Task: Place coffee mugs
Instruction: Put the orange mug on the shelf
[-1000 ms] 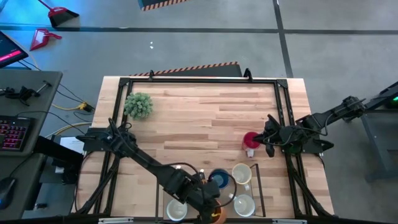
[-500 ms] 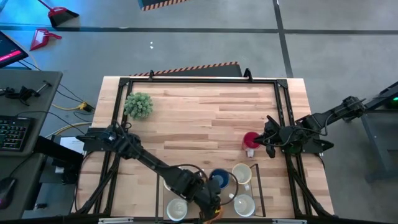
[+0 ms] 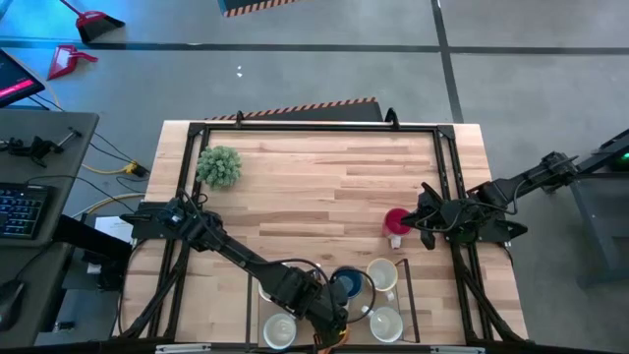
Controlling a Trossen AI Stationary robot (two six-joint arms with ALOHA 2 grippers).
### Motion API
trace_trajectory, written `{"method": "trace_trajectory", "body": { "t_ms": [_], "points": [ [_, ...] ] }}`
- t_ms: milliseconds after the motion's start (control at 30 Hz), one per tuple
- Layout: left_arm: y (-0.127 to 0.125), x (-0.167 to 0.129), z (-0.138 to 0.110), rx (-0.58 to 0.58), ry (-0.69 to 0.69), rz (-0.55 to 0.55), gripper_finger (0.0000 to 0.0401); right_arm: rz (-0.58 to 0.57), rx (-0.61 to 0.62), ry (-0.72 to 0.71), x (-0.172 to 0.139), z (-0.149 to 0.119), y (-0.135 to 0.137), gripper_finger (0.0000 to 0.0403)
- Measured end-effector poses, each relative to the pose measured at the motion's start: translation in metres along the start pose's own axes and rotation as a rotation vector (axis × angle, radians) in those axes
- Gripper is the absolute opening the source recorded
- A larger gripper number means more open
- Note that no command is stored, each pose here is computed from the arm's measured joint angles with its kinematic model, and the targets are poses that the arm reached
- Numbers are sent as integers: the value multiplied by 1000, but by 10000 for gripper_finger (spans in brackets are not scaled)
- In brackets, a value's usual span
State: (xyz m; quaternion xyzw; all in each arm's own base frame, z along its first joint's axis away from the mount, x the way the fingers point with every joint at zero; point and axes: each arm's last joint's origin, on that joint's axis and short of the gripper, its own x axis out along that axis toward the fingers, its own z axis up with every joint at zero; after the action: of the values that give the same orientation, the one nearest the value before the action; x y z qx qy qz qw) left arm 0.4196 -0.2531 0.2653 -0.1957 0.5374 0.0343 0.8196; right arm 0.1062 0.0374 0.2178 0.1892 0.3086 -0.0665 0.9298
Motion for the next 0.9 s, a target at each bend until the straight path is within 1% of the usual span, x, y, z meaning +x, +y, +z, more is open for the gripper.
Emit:
{"method": "trace_trajectory", "body": {
  "t_ms": [200, 567, 900],
  "points": [
    [-1, 9, -2, -4, 16, 4, 6, -11, 0, -9, 0, 0, 0, 24],
    [0, 14, -2, -10, 26, 11, 6, -10, 3, -9, 0, 0, 0, 24],
    [3, 21, -7, -39, 70, 48, 6, -14, -2, -4, 0, 0, -1, 24]
  ]
}}
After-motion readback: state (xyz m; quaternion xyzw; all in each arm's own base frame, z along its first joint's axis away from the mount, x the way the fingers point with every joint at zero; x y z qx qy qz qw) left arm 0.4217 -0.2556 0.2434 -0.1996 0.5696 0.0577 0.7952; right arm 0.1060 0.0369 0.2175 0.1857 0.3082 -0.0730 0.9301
